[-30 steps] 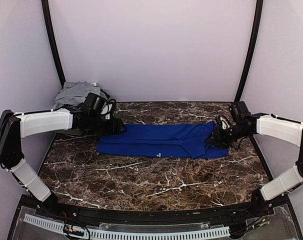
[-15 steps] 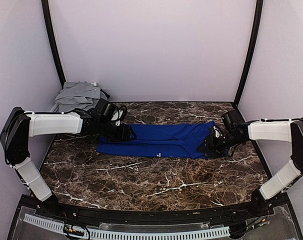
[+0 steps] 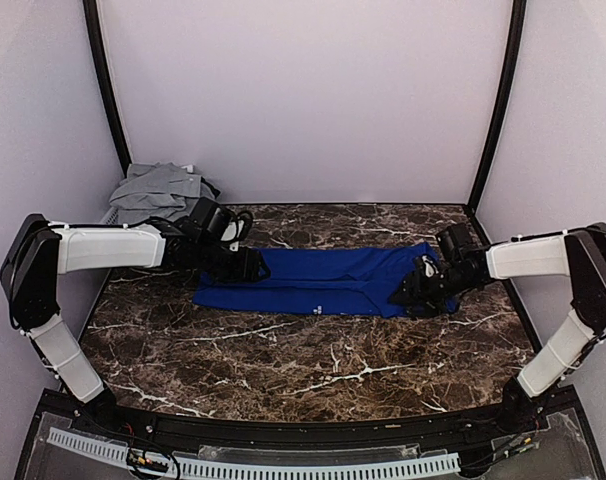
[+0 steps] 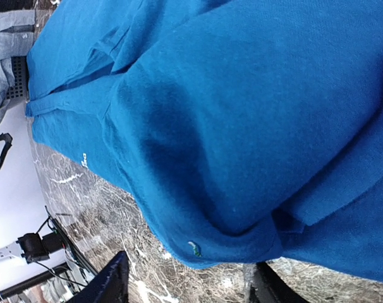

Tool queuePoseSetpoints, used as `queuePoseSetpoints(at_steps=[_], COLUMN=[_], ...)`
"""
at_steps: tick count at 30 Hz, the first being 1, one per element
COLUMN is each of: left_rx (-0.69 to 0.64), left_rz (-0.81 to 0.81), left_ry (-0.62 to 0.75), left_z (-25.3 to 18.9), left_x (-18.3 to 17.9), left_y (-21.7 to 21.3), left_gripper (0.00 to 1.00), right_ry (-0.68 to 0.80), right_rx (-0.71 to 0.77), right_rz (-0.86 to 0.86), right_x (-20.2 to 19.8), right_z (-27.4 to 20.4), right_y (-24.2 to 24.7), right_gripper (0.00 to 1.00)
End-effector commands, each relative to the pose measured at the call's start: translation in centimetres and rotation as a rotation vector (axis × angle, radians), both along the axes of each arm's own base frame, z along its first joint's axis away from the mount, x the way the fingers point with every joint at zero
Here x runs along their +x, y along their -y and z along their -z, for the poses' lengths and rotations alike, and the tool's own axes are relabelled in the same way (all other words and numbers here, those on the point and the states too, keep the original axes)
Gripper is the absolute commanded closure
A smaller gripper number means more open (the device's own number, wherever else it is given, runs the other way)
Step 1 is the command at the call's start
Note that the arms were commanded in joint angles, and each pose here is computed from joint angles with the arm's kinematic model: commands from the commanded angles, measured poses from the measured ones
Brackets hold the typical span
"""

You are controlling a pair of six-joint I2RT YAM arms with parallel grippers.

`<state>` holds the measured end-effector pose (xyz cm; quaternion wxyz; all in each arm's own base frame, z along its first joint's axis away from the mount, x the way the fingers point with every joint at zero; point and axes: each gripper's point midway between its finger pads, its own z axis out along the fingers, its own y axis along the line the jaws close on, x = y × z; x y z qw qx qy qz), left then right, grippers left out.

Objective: Fold and stack the mixed laundry pile
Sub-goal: Adjust the rectangle-folded T-shirt at the center of the board.

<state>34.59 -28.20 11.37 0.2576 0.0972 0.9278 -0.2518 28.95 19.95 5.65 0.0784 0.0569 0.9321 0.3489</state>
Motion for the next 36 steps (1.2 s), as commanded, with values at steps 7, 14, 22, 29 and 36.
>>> queuePoseSetpoints(at_steps=[7,14,22,29,36], left_rx=[-0.014,-0.009,-0.006,-0.004,-0.005], left_rz=[0.008,0.000,-0.009,-0.011,-0.013], left_ry=[0.026,0.036,0.050,0.048,0.043], left_z=[-1.3,-1.7,-2.2,-2.0,-1.6], left_x=[0.2,0.3,0.3,0.2,0.3], left_y=[0.2,-0.1,-0.4,-0.4,-0.4], left_gripper=[0.34,0.34,0.34,0.34,0.34], right_ry=[0.009,0.050,0.056,0.132,0.194], right_rx=[-0.078,-0.105,-0.110,-0.044,-0.073], right_rz=[0.031,0.015,0.010,-0.009,-0.047], right_x=[-1.5,1.1,2.5,3.4,6.5], right_z=[0.4,0.2,1.2,-2.7,-4.3], right_y=[1.5,1.1,0.6,-0.5,-1.2], right_gripper=[0.37,0.43,0.52,0.80,1.00])
